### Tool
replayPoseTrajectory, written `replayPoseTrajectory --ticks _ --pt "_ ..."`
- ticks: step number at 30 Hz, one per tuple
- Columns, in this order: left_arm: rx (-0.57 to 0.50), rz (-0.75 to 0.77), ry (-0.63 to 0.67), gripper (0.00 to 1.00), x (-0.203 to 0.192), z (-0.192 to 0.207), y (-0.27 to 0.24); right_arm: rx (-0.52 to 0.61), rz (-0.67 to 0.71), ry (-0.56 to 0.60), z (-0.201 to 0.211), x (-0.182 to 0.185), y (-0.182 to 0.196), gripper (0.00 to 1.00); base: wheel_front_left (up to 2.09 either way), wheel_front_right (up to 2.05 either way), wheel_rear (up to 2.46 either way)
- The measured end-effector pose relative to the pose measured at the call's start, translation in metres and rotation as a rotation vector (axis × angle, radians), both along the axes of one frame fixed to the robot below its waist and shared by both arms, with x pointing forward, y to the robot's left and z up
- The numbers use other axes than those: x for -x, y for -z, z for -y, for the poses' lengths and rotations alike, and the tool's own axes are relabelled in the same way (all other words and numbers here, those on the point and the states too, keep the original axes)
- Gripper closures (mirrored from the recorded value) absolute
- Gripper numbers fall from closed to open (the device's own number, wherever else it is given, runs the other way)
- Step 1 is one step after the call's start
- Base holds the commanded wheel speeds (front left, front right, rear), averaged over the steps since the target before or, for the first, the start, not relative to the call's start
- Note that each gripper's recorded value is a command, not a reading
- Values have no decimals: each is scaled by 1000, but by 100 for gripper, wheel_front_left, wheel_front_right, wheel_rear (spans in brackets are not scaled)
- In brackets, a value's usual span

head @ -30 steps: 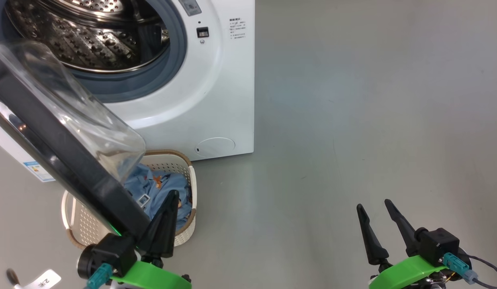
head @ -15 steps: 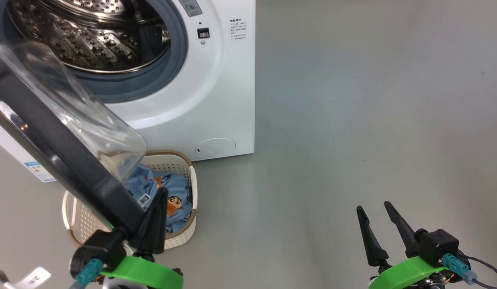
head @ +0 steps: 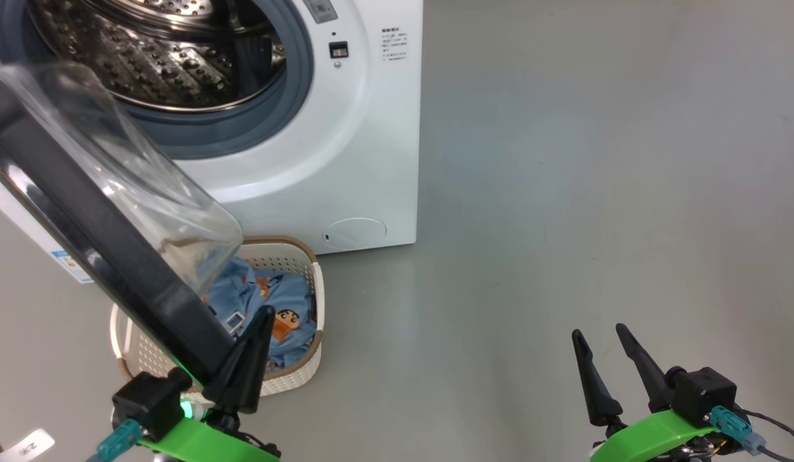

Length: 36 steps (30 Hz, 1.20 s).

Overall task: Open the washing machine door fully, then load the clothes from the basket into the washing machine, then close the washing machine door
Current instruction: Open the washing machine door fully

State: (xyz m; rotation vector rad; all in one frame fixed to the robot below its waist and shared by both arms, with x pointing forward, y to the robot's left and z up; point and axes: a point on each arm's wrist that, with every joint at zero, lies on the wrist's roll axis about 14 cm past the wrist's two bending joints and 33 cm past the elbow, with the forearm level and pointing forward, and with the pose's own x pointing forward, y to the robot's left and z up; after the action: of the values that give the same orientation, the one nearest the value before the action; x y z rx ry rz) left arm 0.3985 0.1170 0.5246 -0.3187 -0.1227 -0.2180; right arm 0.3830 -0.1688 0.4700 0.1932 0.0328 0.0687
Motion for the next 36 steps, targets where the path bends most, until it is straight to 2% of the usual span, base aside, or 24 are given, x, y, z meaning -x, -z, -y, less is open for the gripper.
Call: replayPoseTrajectory --ticks 15,36 --pt "-12 -21 -104 100 20 -34 7 -11 3 -55 -19 -8 -1 0 0 0 0" --pt "-23 -44 -328 100 58 -97 10 -23 -8 -180 -64 -23 4 0 0 0 0"
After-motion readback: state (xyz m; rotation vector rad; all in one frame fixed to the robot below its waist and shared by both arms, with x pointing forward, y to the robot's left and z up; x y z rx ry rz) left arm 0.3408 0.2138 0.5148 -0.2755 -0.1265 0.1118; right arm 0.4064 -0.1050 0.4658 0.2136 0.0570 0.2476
